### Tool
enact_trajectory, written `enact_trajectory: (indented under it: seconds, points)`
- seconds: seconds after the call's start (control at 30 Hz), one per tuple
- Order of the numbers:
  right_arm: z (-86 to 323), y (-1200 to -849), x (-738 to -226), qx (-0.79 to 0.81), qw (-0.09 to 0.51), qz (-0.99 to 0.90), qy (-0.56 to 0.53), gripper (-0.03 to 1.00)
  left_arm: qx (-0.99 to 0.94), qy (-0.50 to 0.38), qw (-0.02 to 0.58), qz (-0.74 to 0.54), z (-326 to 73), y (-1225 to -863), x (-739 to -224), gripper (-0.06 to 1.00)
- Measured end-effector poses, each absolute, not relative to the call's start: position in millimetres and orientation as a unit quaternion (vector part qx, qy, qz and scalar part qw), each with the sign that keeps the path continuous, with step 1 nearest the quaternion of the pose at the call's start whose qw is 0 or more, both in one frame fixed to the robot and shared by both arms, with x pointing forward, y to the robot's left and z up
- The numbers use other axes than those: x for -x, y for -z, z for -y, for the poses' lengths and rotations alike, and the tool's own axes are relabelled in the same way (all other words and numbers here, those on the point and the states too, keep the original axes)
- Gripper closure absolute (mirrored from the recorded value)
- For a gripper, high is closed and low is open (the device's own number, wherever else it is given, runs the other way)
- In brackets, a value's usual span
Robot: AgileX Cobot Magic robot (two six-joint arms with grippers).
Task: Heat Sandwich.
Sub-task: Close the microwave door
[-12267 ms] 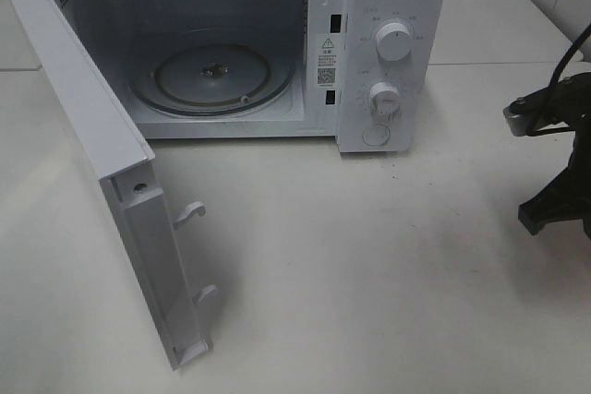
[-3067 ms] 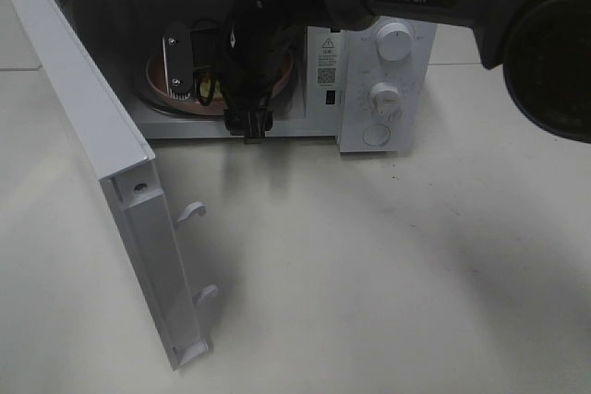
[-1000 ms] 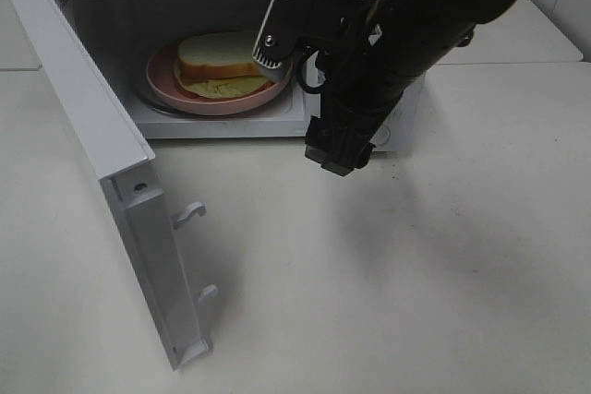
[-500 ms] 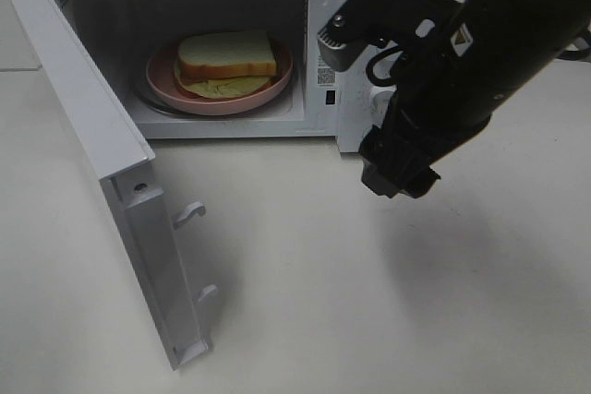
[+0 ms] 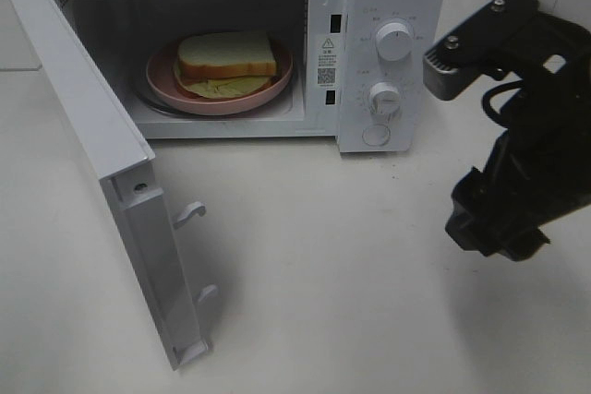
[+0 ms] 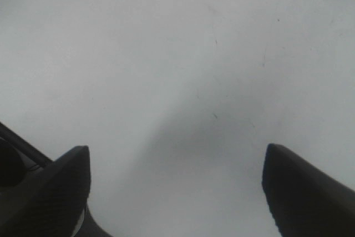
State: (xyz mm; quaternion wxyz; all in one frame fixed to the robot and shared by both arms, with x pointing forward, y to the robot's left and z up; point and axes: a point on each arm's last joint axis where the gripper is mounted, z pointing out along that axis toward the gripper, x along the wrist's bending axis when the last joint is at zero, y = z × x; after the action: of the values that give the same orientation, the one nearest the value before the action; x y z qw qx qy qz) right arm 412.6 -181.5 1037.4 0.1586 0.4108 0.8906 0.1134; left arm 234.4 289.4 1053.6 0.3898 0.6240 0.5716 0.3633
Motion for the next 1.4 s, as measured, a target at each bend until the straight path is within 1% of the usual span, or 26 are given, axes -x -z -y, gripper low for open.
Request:
enact_trajectory:
  seconds: [0.2, 0.57, 0.77, 1.07, 1.17, 1.4]
  points:
    - [201.8, -1052.0, -387.9, -0.428, 0.163, -0.881, -0.122, 0.18, -0.624, -0.363, 0.39, -0.572, -289.4, -1053.6, -234.4, -0.04]
    - [222.6, -1070.4, -361.4, -0.441, 0.165, -0.872, -0.134, 0.2, -0.624, -0.363, 0.39, -0.572, -289.4, -1053.6, -234.4, -0.04]
    - [232.3, -1069.7, -348.2, -0.446, 0.166, -0.867, -0.146, 0.2, -0.624, -0.363, 0.39, -0.572, -289.4, -1053.6, -234.4, -0.04]
    - [257.7, -1054.0, -324.1, -0.478, 0.172, -0.846, -0.162, 0.2, -0.624, -0.363, 0.39, -0.572, -289.4, -1053.6, -234.4, -0.04]
    - [271.1, -1051.1, -316.2, -0.51, 0.188, -0.821, -0.173, 0.2, -0.624, -0.363, 0.39, -0.572, -289.4, -1053.6, -234.4, -0.04]
    - [287.7, -1053.6, -301.3, -0.551, 0.224, -0.778, -0.203, 0.2, -0.624, -0.363, 0.39, -0.572, -289.4, -1053.6, -234.4, -0.04]
